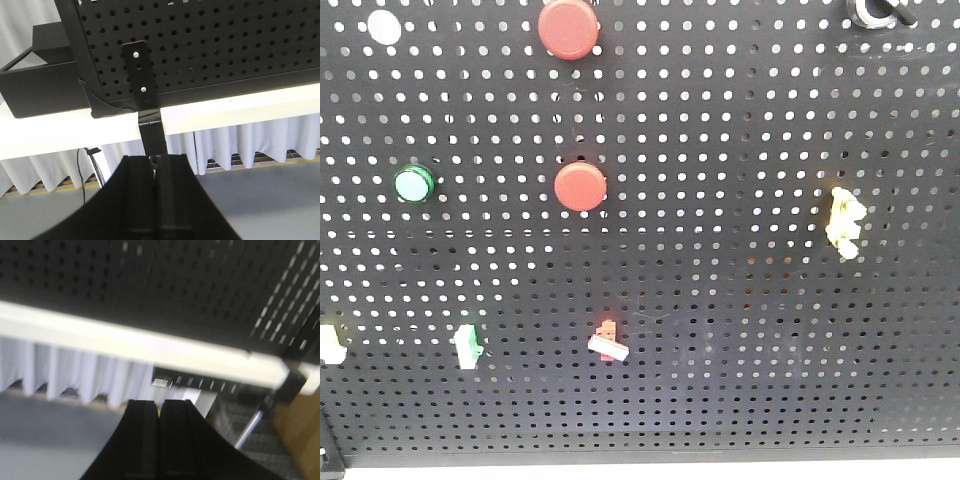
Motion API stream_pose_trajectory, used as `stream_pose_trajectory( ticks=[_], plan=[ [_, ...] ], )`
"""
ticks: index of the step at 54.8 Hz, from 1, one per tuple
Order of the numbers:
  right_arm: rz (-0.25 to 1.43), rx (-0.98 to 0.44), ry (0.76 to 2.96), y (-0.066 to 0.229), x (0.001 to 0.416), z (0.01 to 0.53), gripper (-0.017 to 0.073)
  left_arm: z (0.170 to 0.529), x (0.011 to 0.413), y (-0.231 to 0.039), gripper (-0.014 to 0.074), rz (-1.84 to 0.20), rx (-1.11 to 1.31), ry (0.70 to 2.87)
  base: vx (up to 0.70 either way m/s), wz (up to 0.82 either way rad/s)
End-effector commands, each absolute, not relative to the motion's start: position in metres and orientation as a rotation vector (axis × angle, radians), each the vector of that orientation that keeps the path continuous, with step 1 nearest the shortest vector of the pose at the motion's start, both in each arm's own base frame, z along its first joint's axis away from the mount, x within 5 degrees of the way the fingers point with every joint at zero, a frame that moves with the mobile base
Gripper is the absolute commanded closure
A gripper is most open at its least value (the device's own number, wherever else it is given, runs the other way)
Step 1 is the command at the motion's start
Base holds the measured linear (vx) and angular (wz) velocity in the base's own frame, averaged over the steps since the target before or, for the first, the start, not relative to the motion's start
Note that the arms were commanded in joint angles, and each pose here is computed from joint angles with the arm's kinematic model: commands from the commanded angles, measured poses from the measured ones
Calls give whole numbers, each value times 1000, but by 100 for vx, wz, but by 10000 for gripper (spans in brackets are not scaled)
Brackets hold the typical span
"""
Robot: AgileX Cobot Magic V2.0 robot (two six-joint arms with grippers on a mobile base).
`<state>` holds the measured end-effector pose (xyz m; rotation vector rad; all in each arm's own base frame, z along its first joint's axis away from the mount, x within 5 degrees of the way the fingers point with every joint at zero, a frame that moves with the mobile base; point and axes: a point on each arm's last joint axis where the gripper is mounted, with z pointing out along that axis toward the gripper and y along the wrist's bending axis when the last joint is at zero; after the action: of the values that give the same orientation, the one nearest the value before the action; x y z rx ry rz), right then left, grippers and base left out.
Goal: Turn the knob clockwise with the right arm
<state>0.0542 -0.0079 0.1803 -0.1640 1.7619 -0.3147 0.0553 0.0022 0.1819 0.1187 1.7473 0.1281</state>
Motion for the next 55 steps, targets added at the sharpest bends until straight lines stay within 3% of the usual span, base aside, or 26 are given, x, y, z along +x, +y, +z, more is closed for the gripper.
stream_pose_trajectory(
  ticks=[1,23,39,48,55],
  plan=[
    [-339,-183,1612,-7,56,190,568,181,56,1,600,113,117,1680,0,0],
    [-176,-5,1402,-6,55,209,568,181,56,1,600,113,117,1680,0,0],
    [-190,59,997,-9,41,243,568,181,56,1,600,113,117,1680,0,0],
    [-81,210,881,-16,32,265,568,181,56,1,600,113,117,1680,0,0],
    [-68,168,858,-11,20,306,568,181,56,1,600,113,117,1680,0,0]
  ],
)
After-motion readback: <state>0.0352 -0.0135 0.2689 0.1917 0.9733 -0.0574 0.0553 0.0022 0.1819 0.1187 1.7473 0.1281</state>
